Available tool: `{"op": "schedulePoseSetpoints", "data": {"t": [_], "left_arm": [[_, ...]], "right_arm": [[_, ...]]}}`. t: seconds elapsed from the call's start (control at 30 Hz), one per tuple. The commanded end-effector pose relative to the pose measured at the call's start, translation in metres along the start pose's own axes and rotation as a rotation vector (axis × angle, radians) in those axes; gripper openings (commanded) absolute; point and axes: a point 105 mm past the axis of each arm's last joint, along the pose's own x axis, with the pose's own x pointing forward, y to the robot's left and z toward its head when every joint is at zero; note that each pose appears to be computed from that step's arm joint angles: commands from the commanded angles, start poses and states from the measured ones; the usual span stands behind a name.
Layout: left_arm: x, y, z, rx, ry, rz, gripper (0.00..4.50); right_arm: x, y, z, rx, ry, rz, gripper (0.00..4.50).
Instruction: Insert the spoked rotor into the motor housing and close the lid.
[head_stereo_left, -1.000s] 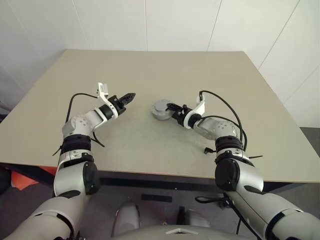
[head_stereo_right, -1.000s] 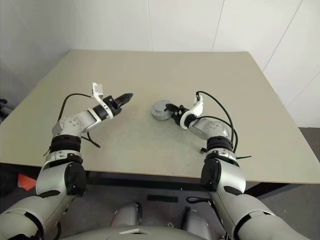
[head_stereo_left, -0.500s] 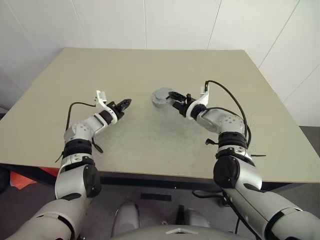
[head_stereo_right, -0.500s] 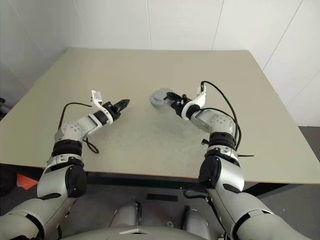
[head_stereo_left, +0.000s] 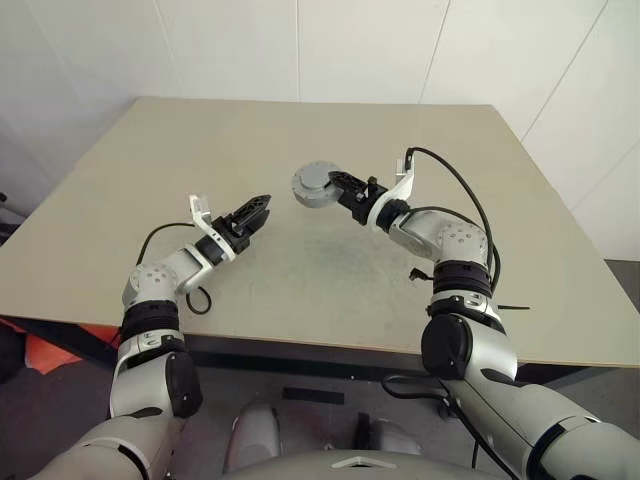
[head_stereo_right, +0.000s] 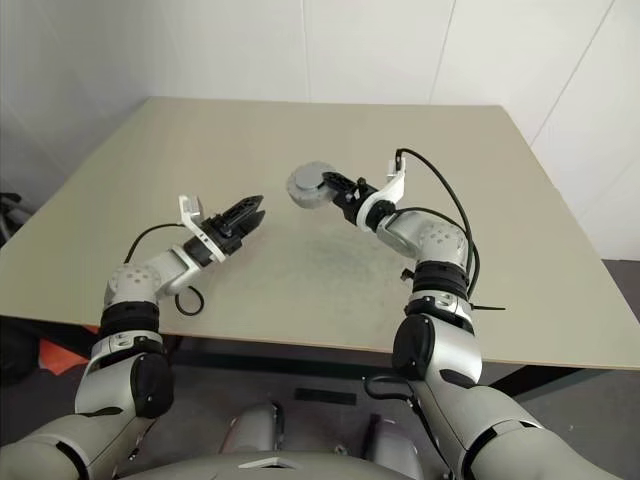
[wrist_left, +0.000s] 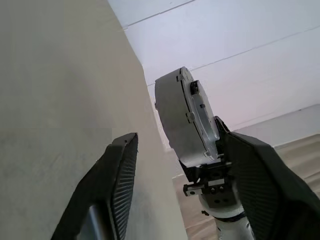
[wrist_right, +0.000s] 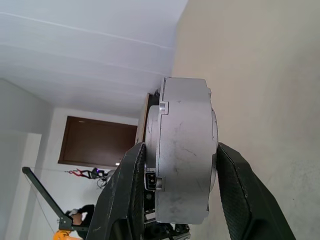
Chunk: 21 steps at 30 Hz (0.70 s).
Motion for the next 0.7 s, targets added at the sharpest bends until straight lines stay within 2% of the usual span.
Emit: {"op": "schedulePoseSetpoints", "data": {"t": [0.03, 0.4, 0.7], "left_arm": [[0.002, -0.016, 0.002, -0.071, 0.016, -0.085, 4.01], [0.01, -0.021, 0.006, -0.163, -0.014, -0.145, 4.01], [0.032, -0.035, -0.006, -0.198, 0.029, -0.215, 4.01]], "right_arm": [[0.001, 0.043, 0.008, -0.044, -0.017, 0.165, 2.09], [0.0, 0.052, -0.014, -0.048, 0.078, 0.197, 2.09], [0.0, 0.05, -0.022, -0.067, 0.095, 0.182, 2.09]]}}
